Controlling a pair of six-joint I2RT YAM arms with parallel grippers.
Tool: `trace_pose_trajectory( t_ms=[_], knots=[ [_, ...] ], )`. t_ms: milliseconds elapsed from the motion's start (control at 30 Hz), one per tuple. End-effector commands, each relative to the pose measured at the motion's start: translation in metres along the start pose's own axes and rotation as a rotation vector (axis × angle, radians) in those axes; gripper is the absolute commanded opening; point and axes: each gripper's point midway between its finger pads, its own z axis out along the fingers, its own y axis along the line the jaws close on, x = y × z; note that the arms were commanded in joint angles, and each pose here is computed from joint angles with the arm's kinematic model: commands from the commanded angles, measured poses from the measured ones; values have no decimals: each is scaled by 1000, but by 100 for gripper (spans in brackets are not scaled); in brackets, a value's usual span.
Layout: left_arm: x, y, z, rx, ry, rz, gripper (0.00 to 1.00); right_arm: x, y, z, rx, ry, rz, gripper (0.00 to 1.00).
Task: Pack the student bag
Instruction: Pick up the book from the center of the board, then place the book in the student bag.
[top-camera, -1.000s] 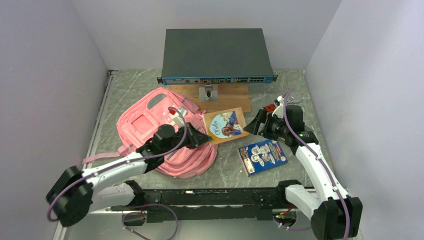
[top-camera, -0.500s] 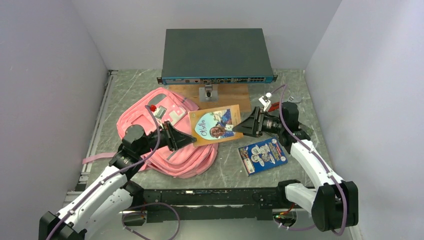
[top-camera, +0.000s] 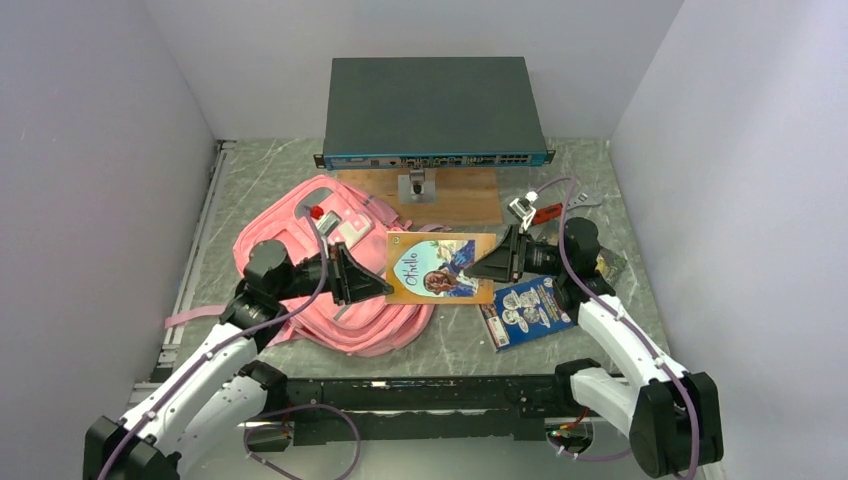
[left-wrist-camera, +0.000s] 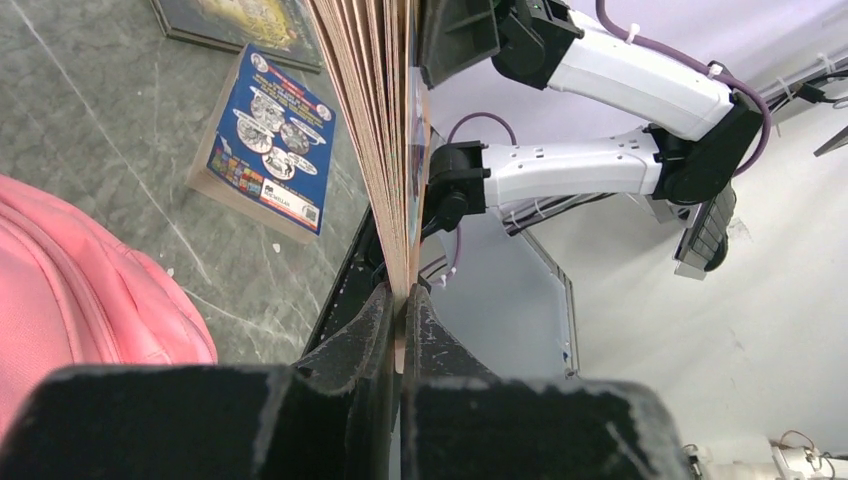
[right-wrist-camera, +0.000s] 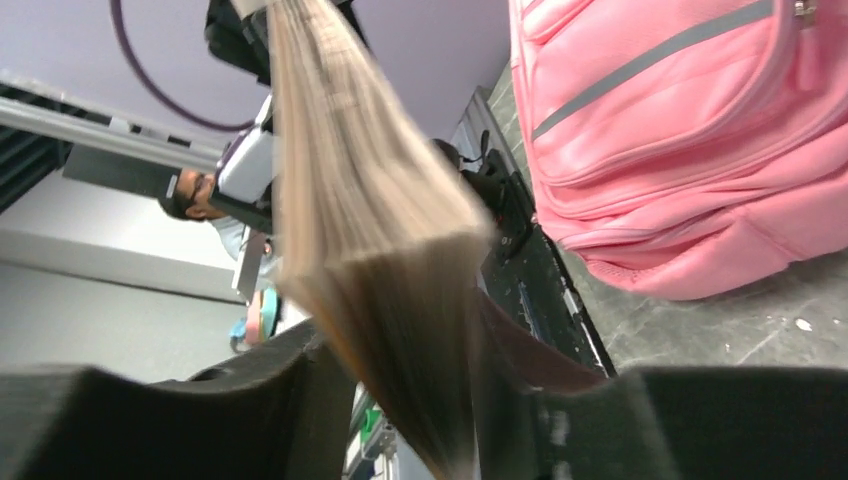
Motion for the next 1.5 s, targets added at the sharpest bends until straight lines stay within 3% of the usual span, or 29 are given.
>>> trace_pose_trajectory(
  t_ms=[0,33,100,133,233,300,400,600,900,1033,1233,1367,1467],
  knots=[
    [-15,-15,4,78,-3,61,0,10,29,0,-99,25,-80,38],
    [-17,-14,5,72,-1,60,0,11,30,0,-104,26,-74,30],
    [-19,2,7,-17,12,56,1,11,29,0,-80,27,-69,0],
    [-21,17,7,-106,13,50,14,8,26,1,-49,20,-74,0],
    [-15,71,-12,-457,48,-23,76,-3,5,-2,156,-36,-69,0],
    [-11,87,-21,-572,76,-16,89,-13,-13,-11,334,-82,-59,0],
    [-2,97,-24,-646,88,40,91,-25,-37,-35,596,-165,-47,0],
    [34,92,5,-727,228,220,88,-36,-53,-79,883,-286,-76,0],
    [78,124,41,-864,509,398,69,-28,-63,-108,1041,-376,9,0],
    [81,135,44,-902,535,451,56,-24,-68,-116,1072,-411,3,0],
    [81,143,39,-930,554,485,44,-12,-80,-121,1103,-459,131,0],
    [78,141,33,-959,578,491,20,-11,-77,-105,1019,-396,94,0],
    [59,131,33,-944,499,529,7,-11,-71,-89,937,-359,116,0]
  ],
)
